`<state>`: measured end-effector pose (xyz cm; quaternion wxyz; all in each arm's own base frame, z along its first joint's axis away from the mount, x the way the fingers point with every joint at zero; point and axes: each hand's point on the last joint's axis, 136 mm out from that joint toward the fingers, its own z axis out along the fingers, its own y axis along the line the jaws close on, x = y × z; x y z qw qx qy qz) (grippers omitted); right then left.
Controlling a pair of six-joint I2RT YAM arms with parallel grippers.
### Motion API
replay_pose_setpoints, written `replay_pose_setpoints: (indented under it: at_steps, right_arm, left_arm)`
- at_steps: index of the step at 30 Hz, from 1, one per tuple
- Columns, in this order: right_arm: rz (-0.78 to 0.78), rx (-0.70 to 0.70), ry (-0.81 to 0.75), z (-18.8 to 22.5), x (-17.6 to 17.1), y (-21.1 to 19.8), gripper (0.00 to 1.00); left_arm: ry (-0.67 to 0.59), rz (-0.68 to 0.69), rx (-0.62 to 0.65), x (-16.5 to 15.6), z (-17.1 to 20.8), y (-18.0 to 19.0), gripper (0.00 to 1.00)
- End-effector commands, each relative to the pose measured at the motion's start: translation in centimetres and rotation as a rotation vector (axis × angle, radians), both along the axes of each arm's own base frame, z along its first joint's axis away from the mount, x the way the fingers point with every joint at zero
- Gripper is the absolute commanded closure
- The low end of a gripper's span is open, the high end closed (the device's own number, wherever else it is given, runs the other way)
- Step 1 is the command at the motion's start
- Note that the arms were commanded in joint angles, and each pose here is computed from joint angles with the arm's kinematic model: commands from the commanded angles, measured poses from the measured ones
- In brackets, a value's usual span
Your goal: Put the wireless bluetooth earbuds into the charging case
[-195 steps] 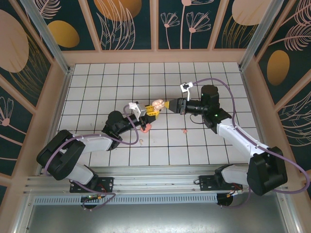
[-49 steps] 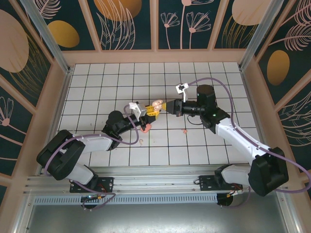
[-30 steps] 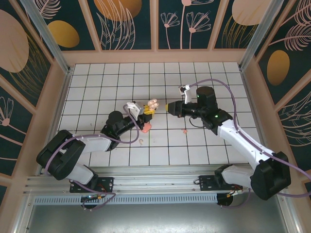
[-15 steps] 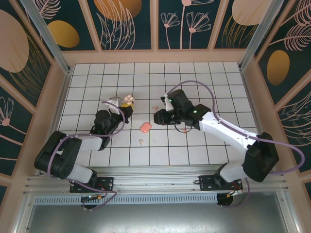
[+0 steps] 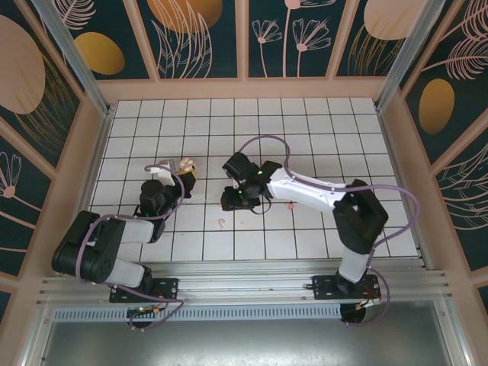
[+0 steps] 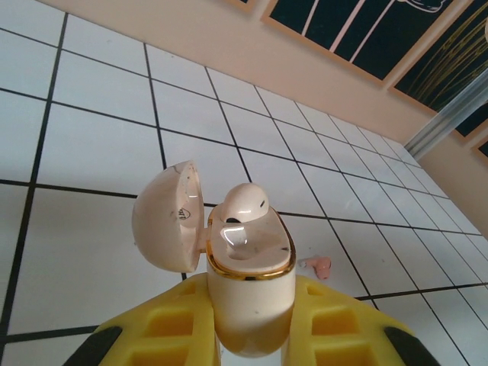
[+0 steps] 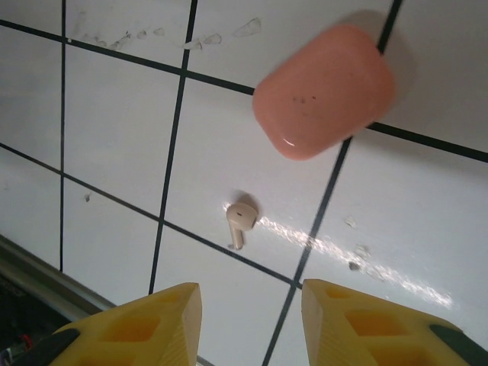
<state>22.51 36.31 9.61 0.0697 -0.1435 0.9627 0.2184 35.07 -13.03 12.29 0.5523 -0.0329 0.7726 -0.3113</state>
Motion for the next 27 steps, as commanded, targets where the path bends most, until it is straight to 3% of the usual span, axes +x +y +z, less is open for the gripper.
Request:
replay_pose_setpoints:
  at_steps: [1,8,27]
  right_arm:
    - [0.022,-0.068,0.030,-1.3,-0.6,0.5,0.60]
    - [0.064,-0.131,0.066,-3.9,-1.0,1.7,0.59]
    - [0.121,-0.133,0.130,-7.3,-2.0,3.6,0.63]
  left_arm:
    - [-0.032,0.017,-0.024,-0.1,1.1,0.6,0.92]
    - [-0.023,0.022,-0.011,-0.4,0.7,1.1,0.92]
    - [-0.033,0.005,-0.025,-0.4,1.0,0.7,0.91]
